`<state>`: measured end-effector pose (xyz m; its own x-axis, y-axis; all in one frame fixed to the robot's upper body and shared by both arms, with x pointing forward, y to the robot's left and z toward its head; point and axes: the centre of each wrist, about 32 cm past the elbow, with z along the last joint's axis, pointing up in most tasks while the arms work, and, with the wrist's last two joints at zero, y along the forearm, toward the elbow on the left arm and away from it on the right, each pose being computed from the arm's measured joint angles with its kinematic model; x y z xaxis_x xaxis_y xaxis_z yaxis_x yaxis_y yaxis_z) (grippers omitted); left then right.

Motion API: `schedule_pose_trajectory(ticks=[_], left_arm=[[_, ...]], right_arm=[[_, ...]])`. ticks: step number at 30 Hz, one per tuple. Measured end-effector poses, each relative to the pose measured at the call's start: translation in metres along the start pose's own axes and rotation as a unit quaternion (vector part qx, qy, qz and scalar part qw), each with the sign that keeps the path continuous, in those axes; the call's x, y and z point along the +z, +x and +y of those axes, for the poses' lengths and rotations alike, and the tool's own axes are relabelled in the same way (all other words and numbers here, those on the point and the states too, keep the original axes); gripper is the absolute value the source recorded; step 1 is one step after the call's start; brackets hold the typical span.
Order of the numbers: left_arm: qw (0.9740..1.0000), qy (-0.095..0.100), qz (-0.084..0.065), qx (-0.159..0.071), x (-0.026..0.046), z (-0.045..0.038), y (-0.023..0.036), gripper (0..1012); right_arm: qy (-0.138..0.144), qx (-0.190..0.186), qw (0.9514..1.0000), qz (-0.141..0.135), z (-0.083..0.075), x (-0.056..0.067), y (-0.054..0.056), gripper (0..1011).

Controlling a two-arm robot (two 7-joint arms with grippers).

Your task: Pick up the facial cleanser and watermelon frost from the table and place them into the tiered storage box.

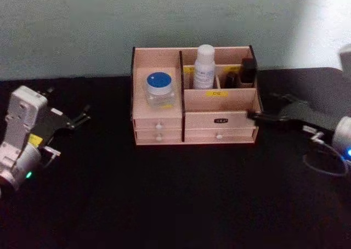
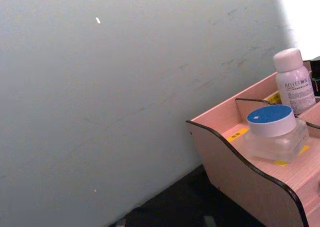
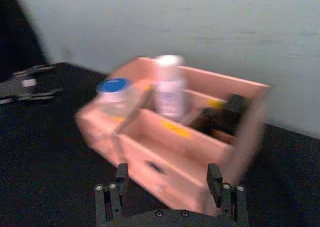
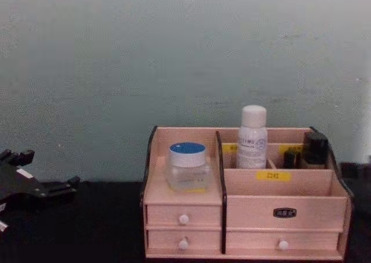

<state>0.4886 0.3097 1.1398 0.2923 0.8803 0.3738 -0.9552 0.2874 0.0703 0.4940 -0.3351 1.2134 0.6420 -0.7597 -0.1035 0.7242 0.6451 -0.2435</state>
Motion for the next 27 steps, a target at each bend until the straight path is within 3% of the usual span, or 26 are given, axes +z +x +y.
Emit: schedule_pose_trajectory(ticks=[1,3,4,6,12,13,20,27], left_arm=[[1.0000,0.000,0.000,0.000,0.0000,0.0000,0.0000,1001],[1.0000,0.000,0.000,0.000,0.0000,0.0000,0.0000,1001],[1.0000,0.000,0.000,0.000,0.0000,0.0000,0.0000,1001],[1.0000,0.000,0.000,0.000,0.0000,0.0000,0.0000,1001],[1.0000,0.000,0.000,0.000,0.0000,0.0000,0.0000,1001],[1.0000,0.000,0.000,0.000,0.0000,0.0000,0.0000,1001],[1.0000,0.000,0.000,0.000,0.0000,0.0000,0.0000,1001],[1.0000,0.000,0.000,0.000,0.0000,0.0000,0.0000,1001]], right_arm=[[0.002,-0.012,0.9999,0.001,-0.003,-0.002,0.000,1002],[0.017,-0.074,0.9971,-0.001,-0.014,-0.007,0.001,1003],[0.017,-0.074,0.9971,-0.001,-0.014,-0.007,0.001,1002],[0.023,-0.117,0.9928,-0.008,-0.018,-0.010,0.001,1002],[0.007,-0.212,0.9761,-0.047,-0.012,-0.024,-0.006,1003],[0.000,-0.232,0.9707,-0.062,-0.008,-0.028,-0.008,1003],[-0.019,-0.274,0.9587,-0.075,0.014,-0.053,-0.011,1003],[-0.023,-0.285,0.9556,-0.072,0.024,-0.061,-0.010,1003]])
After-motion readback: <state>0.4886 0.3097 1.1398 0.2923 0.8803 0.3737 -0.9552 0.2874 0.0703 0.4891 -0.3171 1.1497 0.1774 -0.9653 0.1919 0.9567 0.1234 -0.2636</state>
